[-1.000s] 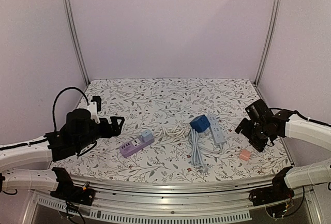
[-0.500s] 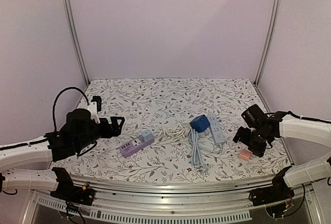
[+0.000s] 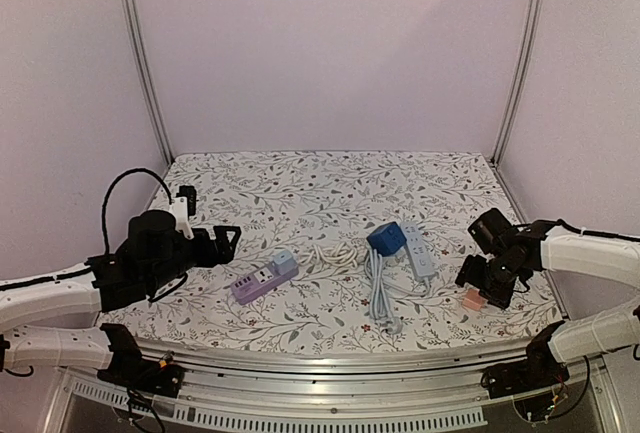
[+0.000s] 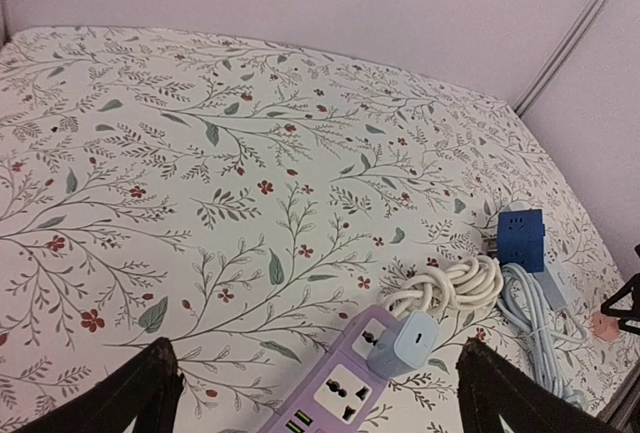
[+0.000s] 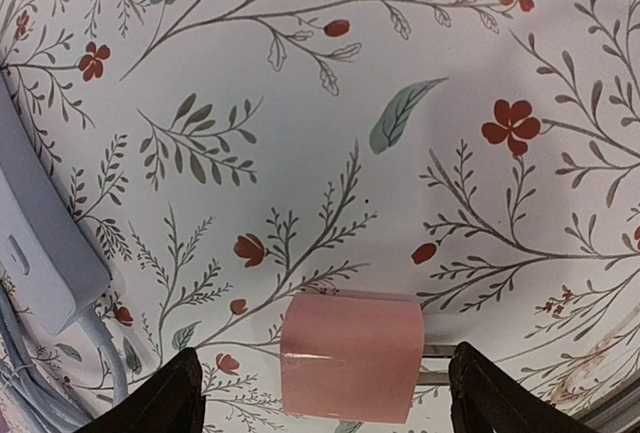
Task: Insert the plug
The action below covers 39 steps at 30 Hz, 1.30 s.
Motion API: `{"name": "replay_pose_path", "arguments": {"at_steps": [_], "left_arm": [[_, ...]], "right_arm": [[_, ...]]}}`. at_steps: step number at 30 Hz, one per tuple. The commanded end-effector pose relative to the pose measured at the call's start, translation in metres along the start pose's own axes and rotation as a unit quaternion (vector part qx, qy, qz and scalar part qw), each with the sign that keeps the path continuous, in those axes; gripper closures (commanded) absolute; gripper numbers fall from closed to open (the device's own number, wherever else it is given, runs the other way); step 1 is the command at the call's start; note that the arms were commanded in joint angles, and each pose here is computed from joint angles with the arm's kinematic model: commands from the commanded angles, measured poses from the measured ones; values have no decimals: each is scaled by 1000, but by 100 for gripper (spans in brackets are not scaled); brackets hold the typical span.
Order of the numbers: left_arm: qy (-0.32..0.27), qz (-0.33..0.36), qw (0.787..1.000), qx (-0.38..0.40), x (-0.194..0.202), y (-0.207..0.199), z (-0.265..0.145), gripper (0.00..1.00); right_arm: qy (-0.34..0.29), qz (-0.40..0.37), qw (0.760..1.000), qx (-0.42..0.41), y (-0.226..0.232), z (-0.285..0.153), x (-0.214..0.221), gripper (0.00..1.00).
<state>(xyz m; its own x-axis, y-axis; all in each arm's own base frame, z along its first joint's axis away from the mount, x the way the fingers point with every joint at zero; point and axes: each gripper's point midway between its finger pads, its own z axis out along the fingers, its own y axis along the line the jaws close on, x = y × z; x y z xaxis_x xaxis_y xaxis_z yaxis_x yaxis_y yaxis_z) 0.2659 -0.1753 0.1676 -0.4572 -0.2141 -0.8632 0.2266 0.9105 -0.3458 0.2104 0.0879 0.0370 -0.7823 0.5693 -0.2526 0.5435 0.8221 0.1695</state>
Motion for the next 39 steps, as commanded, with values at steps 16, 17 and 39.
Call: {"name": "replay_pose_path", "arguments": {"at_steps": [16,17,39], "left_arm": [[10,13,1000,-8,8,5,-2,4],[10,13,1000,-9,8,5,-2,4],[9,13,1000,-9,7,5,-2,4]], "right_arm": [[7,-21,1000,-16,-2,4,6,46],[7,-23,1000,-16,-2,4,6,46],[94,-84,980,-151,60,-19,46,25]]}}
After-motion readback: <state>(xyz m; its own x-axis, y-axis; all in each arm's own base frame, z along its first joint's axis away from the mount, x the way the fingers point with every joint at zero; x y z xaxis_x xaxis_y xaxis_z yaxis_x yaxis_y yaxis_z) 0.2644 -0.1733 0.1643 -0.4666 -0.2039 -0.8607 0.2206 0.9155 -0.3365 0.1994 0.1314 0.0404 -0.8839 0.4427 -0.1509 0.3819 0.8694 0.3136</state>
